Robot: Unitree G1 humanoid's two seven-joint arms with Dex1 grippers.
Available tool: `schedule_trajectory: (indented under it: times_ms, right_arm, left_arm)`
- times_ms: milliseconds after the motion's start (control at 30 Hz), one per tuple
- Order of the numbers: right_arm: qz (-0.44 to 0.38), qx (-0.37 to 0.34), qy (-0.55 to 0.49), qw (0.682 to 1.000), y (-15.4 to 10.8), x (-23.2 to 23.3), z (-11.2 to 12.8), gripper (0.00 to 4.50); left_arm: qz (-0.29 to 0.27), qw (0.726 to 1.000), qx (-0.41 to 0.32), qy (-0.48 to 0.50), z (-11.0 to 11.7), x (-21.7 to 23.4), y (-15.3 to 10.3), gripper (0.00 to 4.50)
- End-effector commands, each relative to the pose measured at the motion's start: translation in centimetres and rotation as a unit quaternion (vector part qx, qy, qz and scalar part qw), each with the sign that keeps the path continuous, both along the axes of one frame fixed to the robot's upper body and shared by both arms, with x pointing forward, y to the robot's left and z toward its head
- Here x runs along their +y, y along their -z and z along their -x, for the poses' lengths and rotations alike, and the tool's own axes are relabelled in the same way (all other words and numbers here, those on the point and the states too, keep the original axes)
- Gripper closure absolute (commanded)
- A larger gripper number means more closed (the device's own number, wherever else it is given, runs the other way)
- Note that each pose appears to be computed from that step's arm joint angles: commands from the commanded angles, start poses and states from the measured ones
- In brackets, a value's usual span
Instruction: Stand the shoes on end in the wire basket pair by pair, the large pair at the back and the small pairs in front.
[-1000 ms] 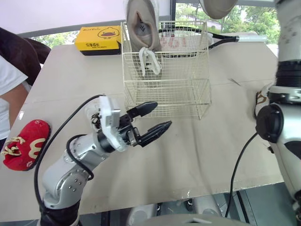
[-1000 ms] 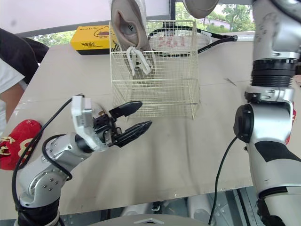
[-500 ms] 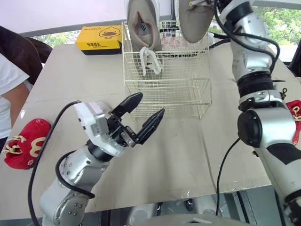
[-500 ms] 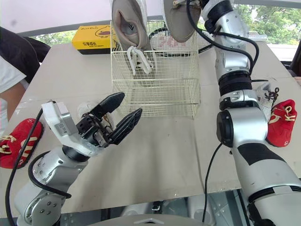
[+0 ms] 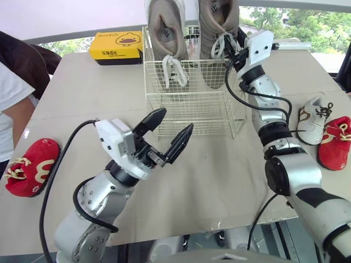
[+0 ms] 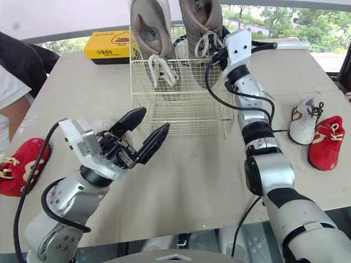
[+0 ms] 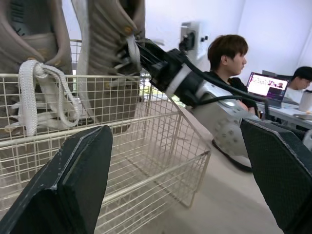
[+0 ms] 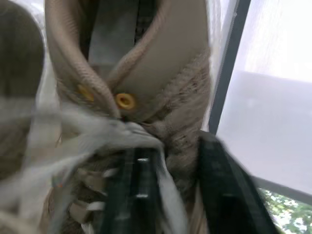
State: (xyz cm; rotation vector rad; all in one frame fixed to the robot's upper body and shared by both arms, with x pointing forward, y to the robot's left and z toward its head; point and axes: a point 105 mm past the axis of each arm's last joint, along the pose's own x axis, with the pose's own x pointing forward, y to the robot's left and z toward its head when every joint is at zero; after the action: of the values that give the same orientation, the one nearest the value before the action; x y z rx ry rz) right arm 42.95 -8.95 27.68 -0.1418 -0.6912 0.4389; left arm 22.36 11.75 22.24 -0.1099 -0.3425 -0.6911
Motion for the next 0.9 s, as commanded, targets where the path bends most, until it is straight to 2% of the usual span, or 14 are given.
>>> schedule_trajectory:
  times_ms: [33,100,133,300,500,567,733,833,900]
  right_arm:
    - [-0.011,0.000,-0.013,1.000,-0.3,-0.5,0.7,1.39]
    - [-0.010,0.005,-0.014,1.000,-0.2,-0.9,1.0,0.59]
    - [-0.008,0.008,-0.015,1.000,-0.2,-1.2,1.3,0.05]
    - [0.024,0.013,-0.032,0.999,-0.9,-2.1,3.2,0.05]
    - [0.098,0.030,-0.107,0.989,-1.8,-2.2,7.6,0.05]
    - [0.132,0.036,-0.157,0.978,-1.8,-1.6,9.8,0.05]
    - [0.211,0.088,-0.304,0.925,-0.2,0.6,14.6,0.05]
    - [0.235,0.112,-0.356,0.898,0.8,1.2,16.3,0.05]
    - [0.238,0.118,-0.366,0.892,1.4,1.2,16.7,0.05]
  left_arm:
    - [-0.002,1.000,-0.021,-0.004,-0.2,1.3,-0.8,0.00]
    - [0.000,1.000,-0.016,-0.009,-0.7,1.9,-0.9,0.00]
    - [-0.003,1.000,-0.014,-0.008,-1.0,2.2,-0.9,0.00]
    - [0.000,1.000,-0.002,-0.015,-1.7,3.5,-0.6,0.00]
    - [0.017,0.997,0.008,-0.073,-2.3,5.8,0.1,0.00]
    - [0.029,0.992,0.008,-0.120,-2.4,7.4,0.3,0.00]
    - [0.044,0.972,0.026,-0.228,-2.5,10.8,1.5,0.00]
    - [0.032,0.959,0.051,-0.278,-2.0,12.3,2.6,0.00]
    - [0.015,0.946,0.075,-0.316,-1.6,13.3,3.5,0.00]
